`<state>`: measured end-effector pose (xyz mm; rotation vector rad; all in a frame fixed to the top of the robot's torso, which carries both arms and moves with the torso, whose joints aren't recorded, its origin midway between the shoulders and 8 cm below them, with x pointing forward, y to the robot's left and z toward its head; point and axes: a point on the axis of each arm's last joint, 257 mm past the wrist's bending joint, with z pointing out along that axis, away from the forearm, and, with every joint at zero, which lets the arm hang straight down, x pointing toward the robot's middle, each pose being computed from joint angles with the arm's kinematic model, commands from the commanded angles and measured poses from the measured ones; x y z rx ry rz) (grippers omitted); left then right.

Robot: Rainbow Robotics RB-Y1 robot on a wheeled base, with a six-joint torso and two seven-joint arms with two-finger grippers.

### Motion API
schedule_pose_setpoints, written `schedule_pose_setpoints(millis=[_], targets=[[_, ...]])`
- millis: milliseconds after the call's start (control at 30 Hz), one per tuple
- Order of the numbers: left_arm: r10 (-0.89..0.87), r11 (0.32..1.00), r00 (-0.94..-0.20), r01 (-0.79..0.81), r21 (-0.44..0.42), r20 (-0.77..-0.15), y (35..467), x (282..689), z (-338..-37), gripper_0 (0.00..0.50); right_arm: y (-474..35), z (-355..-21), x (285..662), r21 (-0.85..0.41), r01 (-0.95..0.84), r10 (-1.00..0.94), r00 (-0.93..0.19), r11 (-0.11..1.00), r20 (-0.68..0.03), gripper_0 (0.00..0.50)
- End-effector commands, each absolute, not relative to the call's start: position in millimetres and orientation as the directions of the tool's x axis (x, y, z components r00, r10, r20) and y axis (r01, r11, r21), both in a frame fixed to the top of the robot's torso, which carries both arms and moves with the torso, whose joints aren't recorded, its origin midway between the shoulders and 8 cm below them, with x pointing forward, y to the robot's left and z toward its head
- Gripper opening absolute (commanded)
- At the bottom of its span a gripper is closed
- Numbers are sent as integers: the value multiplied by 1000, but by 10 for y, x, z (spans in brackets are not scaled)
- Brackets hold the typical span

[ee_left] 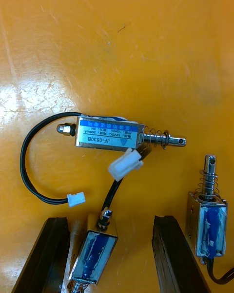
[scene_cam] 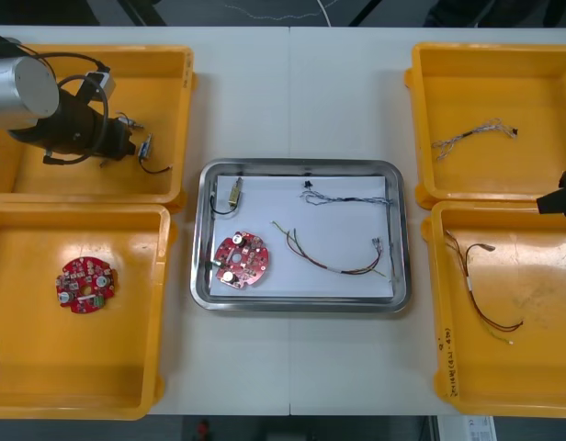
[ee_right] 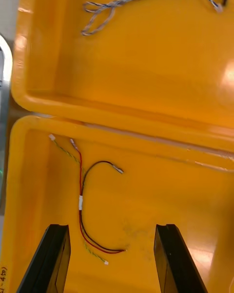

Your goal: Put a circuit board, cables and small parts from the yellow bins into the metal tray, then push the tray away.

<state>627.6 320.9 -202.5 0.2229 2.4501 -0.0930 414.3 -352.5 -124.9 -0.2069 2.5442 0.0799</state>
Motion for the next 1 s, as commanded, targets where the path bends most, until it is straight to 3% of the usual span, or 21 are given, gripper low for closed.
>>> schedule_pose_setpoints(millis=[33, 133, 200, 233, 700, 1000], targets=[[264, 959, -757, 270, 81, -598, 3380, 6163, -2160, 500, -3916, -1219, 3980, -26, -60, -64, -830, 998, -554, 500], [266, 959, -758, 270, 85, -595, 3409, 6151, -2177, 500, -3985, -1288, 3916, -26, -41, -49, -840, 999, -540, 500], [272, 958, -756, 273, 90, -596, 3422, 6149, -2181, 326, -4005, -1317, 3889, -26, -36, -45, -844, 999, -535, 500], [276, 957, -755, 276, 94, -595, 3429, 6147, -2188, 2, -4017, -1321, 3866, -28, -34, -43, -844, 999, -535, 500], [288, 955, -752, 273, 118, -594, 3564, 6141, -2149, 0, -3975, -1476, 3734, -25, 4, -10, -848, 1000, -530, 500], [275, 960, -784, 256, 114, -556, 3677, 5961, -1860, 0, -3973, -1504, 3722, -21, 12, -1, -851, 1000, -525, 500]])
